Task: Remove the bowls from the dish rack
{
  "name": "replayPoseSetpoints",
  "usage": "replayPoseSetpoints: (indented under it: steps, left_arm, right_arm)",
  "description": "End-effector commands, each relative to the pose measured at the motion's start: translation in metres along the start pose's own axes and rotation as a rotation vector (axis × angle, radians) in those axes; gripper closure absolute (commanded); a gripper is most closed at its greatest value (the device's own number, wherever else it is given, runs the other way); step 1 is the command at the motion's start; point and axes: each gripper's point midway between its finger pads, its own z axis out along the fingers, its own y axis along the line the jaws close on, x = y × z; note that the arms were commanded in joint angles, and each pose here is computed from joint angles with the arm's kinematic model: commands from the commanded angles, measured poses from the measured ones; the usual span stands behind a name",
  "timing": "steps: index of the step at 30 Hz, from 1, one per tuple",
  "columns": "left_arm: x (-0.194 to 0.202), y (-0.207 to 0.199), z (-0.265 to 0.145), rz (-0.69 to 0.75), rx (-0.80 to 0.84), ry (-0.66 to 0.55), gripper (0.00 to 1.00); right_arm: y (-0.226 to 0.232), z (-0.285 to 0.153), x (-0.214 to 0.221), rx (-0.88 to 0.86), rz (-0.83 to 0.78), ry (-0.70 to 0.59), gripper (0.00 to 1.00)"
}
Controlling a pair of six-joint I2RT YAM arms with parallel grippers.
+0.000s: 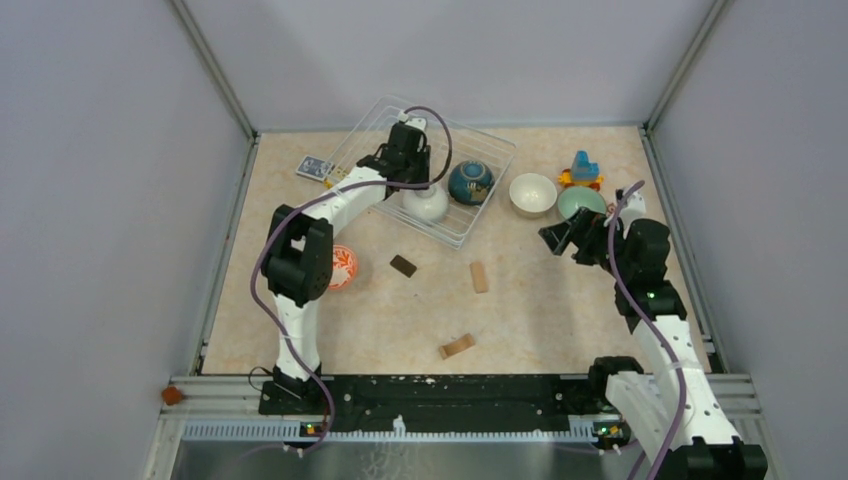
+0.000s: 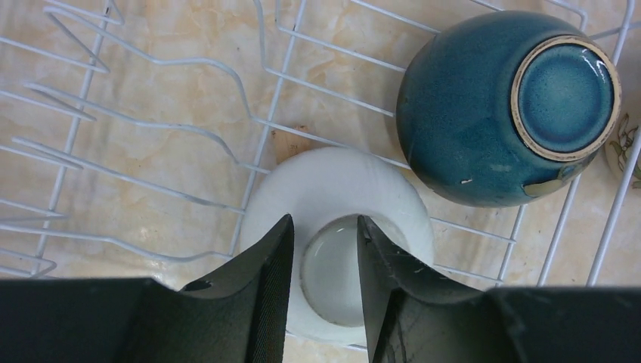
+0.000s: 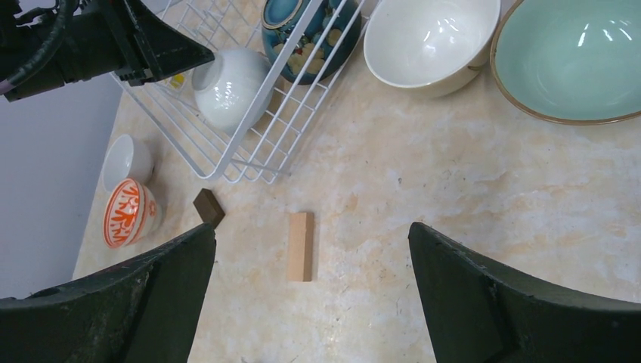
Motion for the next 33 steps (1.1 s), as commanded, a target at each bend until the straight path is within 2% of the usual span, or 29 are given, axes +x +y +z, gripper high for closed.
replayPoseSetpoints:
  steps: [1,3,6,12,17,21,26,30,33]
  left_arm:
    - [-0.021,-0.011,-0.011,0.029,0.061,-0.03,0.57]
    - [-0.028,-0.023,-0.027,0.042,0.127,-0.04,0.49]
    - [-0.039,-0.041,-0.058,0.06,0.24,-0.075,0.3]
    - [-0.052,-0.052,-0.108,0.031,0.326,-0.168,0.15]
    - [-0.046,-0.063,-0.147,-0.054,0.432,-0.224,0.1]
    - [-0.036,-0.056,-0.161,-0.087,0.43,-0.274,0.06]
    - [-0.028,-0.045,-0.149,-0.006,0.357,-0.204,0.01]
    - [-0.02,-0.039,-0.128,0.055,0.299,-0.102,0.01]
    - [-0.02,-0.035,-0.116,0.073,0.274,-0.078,0.01]
  right_arm:
    - [0.02,-0.008,-0.025,-0.047,-0.029,-0.066,0.03]
    - [0.021,-0.008,-0.024,-0.046,-0.027,-0.056,0.03]
    - [0.02,-0.006,-0.023,-0.038,-0.013,-0.034,0.04]
    - [0.028,0.005,-0.023,-0.049,0.051,0.016,0.09]
    - [0.039,0.017,-0.023,0.025,0.001,0.032,0.1]
    - [0.049,0.026,-0.018,0.015,0.008,0.064,0.1]
    - [0.052,0.034,-0.012,0.013,0.004,0.079,0.1]
    - [0.05,0.038,-0.01,0.018,0.003,0.084,0.11]
    - [0.056,0.042,-0.011,-0.002,0.001,0.101,0.13]
